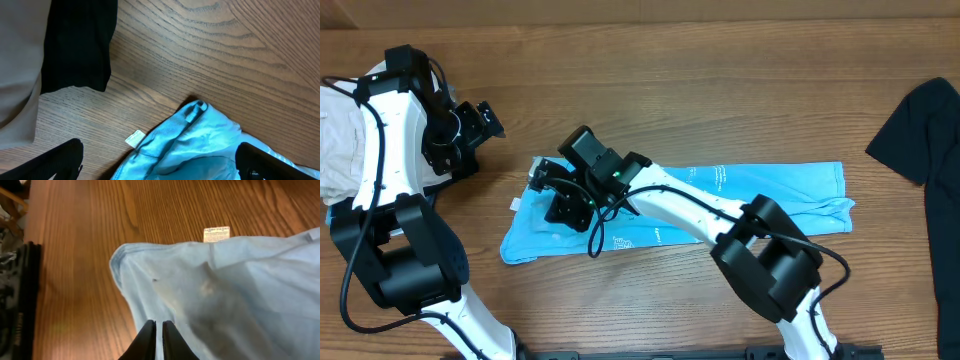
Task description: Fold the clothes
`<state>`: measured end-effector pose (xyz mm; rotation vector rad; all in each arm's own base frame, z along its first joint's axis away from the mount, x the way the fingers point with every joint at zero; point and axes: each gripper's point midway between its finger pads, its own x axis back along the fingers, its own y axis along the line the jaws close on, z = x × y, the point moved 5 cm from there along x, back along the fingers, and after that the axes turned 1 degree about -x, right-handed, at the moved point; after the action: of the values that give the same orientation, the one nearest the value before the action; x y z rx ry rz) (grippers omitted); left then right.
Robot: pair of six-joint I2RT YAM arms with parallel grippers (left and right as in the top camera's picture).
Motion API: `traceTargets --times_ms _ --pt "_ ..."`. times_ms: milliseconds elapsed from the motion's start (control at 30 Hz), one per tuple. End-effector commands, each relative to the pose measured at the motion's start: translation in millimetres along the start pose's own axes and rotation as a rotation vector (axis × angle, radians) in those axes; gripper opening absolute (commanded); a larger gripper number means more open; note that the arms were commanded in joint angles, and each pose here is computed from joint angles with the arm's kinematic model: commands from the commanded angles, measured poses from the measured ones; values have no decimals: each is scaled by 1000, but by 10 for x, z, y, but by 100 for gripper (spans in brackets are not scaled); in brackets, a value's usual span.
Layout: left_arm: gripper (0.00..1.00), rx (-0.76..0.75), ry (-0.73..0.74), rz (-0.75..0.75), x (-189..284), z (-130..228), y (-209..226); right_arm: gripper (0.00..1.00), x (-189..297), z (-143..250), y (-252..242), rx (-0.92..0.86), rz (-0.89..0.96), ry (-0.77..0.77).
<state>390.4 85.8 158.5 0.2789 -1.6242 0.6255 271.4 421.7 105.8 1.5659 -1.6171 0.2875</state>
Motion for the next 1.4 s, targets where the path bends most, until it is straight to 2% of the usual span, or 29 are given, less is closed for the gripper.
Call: traceTargets --times_ms 0,133,367,433,500,600,633,667,733,767,833,900,967,1033,1067,1133,1233,1367 --pt "100 -2 6 11 -27 -9 -15 9 -146 -24 23 26 -21 -23" --pt "100 -2 6 11 -27 -9 -15 7 -273 -115 -69 47 -6 -92" --pt "100 -2 6 11 -27 -9 -15 6 -544 125 -233 -21 2 -44" --pt "100 -2 6 11 -27 -9 -15 6 -490 4 -246 7 10 -93" --pt "100 -2 6 11 -27 -9 -15 6 -282 -290 -216 59 28 -187" --pt "100 -2 6 11 -27 -9 -15 10 535 -884 -169 49 81 -364" --pt "100 -2 6 11 -27 -9 -15 23 756 -957 -176 23 94 -395" --pt "100 -1 6 11 -26 -10 -12 27 1001 -997 -212 -9 114 -420" --pt "100 -1 6 11 -26 -9 -14 27 1585 -932 -338 -96 177 -432" --pt "100 -1 6 11 -26 -9 -14 28 1964 -778 -456 -176 225 -418" --pt "100 -1 6 11 -26 -9 -14 38 2569 -374 -713 -351 314 -385" --pt "100 -1 6 11 -26 -10 -14 39 3098 204 -1014 -578 436 -333" --pt "100 -1 6 11 -26 -10 -14 40 3569 992 -1269 -870 570 -240" --pt "100 -1 6 11 -26 -9 -14 40 3824 1463 -1300 -998 622 -171" --pt "100 -1 6 11 -26 -9 -14 40 3906 1637 -1290 -1059 655 -136" --pt "100 -1 6 11 -26 -9 -14 33 3942 1872 -1230 -1146 698 -51" --pt "100 -1 6 11 -26 -10 -12 30 3847 2283 -1098 -1446 807 87" --pt "100 -1 6 11 -26 -10 -12 30 3528 2634 -992 -1780 813 111"
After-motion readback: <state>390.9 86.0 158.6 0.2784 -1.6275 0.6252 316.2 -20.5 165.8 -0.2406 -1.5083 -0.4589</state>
